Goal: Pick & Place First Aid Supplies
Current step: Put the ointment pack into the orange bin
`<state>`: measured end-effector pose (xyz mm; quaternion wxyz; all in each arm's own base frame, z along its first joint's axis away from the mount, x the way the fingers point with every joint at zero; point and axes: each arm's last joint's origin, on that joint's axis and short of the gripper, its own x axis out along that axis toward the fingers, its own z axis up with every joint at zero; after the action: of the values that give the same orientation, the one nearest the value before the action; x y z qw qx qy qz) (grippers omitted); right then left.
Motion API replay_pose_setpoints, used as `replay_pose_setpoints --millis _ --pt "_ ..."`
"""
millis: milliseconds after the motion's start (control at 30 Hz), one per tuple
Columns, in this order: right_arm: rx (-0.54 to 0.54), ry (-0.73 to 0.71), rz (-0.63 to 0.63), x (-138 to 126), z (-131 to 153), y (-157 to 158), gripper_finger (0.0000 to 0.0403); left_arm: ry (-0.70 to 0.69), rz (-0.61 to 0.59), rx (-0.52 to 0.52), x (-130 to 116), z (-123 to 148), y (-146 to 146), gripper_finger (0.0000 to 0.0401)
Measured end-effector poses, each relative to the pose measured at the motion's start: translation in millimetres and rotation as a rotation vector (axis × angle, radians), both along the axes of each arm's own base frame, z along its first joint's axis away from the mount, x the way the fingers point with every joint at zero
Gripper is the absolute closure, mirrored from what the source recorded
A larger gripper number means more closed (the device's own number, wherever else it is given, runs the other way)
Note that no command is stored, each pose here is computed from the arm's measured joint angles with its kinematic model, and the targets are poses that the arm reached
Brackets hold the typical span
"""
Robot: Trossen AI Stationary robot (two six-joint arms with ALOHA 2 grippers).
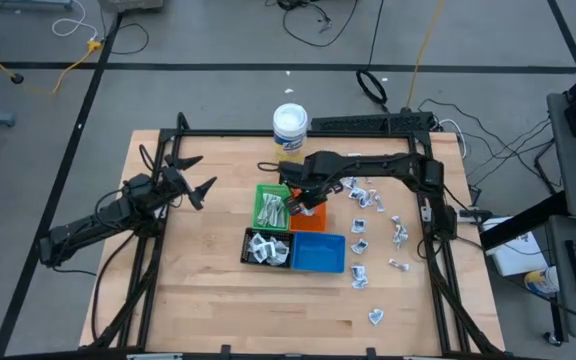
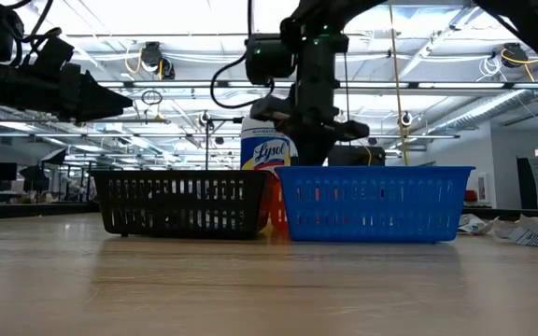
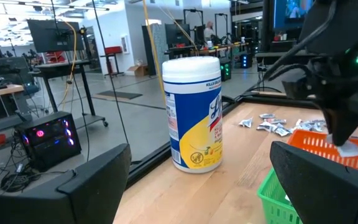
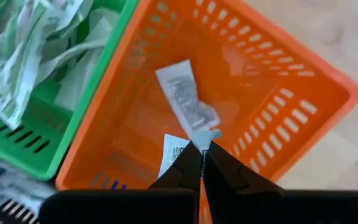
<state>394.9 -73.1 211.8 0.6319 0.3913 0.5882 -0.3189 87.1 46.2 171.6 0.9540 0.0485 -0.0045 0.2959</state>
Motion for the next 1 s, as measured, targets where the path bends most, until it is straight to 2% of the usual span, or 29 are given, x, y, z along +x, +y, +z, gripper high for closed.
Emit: replay_pose_setpoints --millis 167,300,400,633,800,1000 --pt "0.001 0.004 0.0 7 -15 -1 0.0402 0.001 0.0 0.0 0 0 0 0.0009" --pt "0.001 0.001 0.019 9 -18 -1 0.0386 0.0 0.0 0.0 0 0 0 0.0009" --pt "0.001 -0.002 0.02 8 -17 -1 0.0357 0.001 0.0 0.0 0 0 0 0.0009" --pt "0.002 0.012 0.039 7 -17 -1 0.0263 0.0 0.0 0.0 0 0 0 0.0009" --pt "-0.013 0.007 0.235 -3 0 -2 0.024 0.0 0.0 0.0 0 0 0 0.0009" --pt "-0.03 0.021 0.597 -22 29 10 0.0249 0.0 0.001 0.0 0 0 0 0.0009"
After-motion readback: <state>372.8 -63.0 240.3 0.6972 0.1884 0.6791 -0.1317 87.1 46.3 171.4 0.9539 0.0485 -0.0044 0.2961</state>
